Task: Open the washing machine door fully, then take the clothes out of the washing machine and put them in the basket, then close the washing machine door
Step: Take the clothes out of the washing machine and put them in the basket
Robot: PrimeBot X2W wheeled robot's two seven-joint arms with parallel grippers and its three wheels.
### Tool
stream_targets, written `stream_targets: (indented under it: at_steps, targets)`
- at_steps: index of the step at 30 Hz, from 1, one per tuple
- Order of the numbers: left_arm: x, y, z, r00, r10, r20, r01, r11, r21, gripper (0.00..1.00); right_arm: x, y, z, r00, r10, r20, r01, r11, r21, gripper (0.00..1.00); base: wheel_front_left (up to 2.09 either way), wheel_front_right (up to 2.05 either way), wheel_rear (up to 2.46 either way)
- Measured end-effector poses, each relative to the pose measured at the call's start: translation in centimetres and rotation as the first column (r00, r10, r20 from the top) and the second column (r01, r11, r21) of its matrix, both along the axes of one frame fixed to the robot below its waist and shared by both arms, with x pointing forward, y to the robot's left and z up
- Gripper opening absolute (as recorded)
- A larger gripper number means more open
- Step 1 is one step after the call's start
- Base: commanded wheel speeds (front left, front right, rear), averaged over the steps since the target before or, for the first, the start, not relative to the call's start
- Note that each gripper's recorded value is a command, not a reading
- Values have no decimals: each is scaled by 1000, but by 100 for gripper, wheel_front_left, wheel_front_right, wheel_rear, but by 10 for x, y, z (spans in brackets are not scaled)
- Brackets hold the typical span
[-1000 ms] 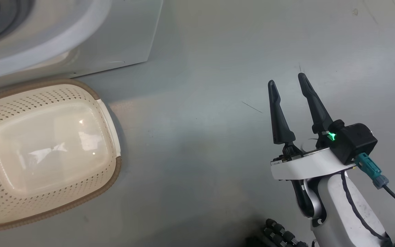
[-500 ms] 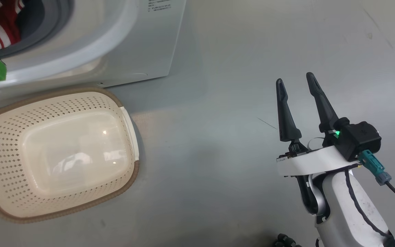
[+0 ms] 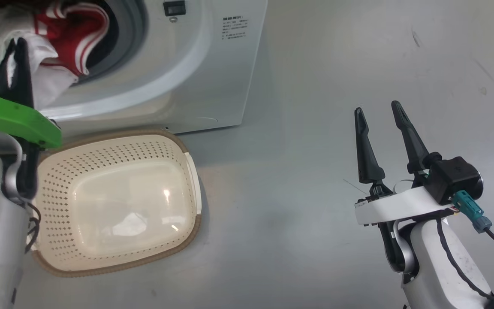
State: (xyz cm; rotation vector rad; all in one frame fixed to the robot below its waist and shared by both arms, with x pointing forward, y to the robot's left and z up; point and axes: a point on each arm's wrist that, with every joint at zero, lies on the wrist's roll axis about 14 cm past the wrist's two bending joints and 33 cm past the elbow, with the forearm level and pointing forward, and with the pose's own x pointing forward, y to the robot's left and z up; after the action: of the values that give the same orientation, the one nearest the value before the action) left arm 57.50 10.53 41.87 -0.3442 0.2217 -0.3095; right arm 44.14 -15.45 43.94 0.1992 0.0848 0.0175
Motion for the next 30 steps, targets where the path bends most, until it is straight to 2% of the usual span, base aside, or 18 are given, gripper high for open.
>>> stream_targets:
  at_steps: [18,26,30]
  targets:
    - [-66,25,90,965,31,259,-28,1000,-13,0,-16,29,31,994,88,71,-91,995,31,100,0,0,0]
    - [-85,46,140,919,75,387,-72,997,-22,0,-23,40,42,987,129,99,-133,990,39,100,0,0,0]
    - [-94,56,179,867,105,486,-95,994,-45,0,-28,43,46,985,138,107,-143,989,40,100,0,0,0]
